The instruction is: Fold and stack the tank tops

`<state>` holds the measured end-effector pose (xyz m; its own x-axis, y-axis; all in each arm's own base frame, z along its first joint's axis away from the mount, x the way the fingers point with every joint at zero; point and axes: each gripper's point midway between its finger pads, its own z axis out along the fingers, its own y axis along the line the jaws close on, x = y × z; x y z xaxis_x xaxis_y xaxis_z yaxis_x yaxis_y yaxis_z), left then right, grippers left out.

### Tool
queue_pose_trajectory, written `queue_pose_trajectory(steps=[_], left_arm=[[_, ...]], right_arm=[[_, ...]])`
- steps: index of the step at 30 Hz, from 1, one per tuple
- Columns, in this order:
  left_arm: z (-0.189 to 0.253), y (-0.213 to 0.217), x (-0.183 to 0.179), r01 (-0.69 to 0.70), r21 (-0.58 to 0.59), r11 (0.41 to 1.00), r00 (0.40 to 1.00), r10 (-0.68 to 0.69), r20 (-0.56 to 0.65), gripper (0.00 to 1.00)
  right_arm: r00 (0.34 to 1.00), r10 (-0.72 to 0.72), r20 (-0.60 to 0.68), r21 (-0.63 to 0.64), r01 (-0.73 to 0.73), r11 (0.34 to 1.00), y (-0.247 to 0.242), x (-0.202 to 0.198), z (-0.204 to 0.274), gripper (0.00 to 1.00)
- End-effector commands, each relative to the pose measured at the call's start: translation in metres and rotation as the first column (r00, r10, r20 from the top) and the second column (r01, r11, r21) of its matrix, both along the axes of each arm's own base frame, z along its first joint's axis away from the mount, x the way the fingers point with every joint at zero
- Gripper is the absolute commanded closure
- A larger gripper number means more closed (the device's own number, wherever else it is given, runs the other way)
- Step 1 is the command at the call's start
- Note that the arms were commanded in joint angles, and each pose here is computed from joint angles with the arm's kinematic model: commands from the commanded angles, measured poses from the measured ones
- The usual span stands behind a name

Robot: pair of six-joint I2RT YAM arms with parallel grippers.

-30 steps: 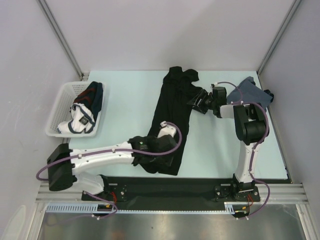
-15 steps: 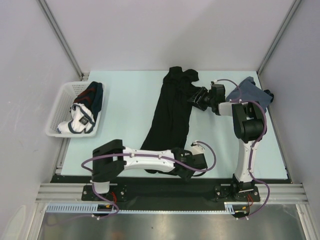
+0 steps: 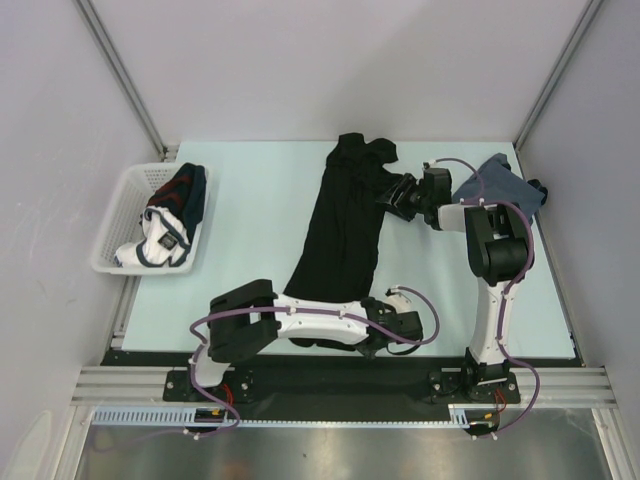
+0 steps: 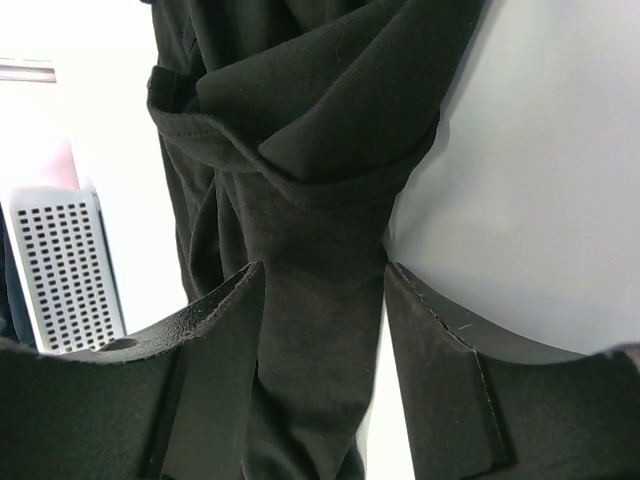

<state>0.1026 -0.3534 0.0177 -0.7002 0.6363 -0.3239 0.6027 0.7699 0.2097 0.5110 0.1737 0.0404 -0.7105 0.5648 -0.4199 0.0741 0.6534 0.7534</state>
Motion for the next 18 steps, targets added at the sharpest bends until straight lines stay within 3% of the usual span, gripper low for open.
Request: queue_pose_trajectory(steps=[1, 2, 4, 13, 18], left_arm=[[-0.015, 0.012, -0.001, -0.007, 0.070, 0.998, 1.000, 0.007, -0.007, 0.66], [-0.016, 0.011, -0.003, -0.003, 0.068, 0.998, 1.000, 0.004, -0.017, 0.81], [-0.014, 0.012, -0.004, 0.002, 0.066, 0.998, 1.000, -0.001, -0.023, 1.00], [0.039, -0.031, -0.043, 0.105, -0.182, 0.978, 0.986, -0.126, -0.108, 1.00], [0.055, -0.037, -0.070, 0.123, -0.261, 0.957, 0.976, -0.165, -0.144, 1.00]], right_arm=[[0.999, -0.020, -0.032, -0.042, 0.018, 0.999, -0.008, 0.003, -0.016, 0.43], [0.999, -0.019, -0.031, -0.045, 0.018, 0.999, -0.008, 0.003, -0.016, 0.43], [0.999, -0.015, -0.030, -0.044, 0.014, 0.999, -0.006, 0.004, -0.016, 0.43], [0.996, -0.033, -0.085, -0.074, 0.026, 0.997, -0.006, 0.019, -0.037, 0.44], [0.996, -0.050, -0.069, -0.045, 0.047, 0.998, -0.013, 0.041, -0.036, 0.51]])
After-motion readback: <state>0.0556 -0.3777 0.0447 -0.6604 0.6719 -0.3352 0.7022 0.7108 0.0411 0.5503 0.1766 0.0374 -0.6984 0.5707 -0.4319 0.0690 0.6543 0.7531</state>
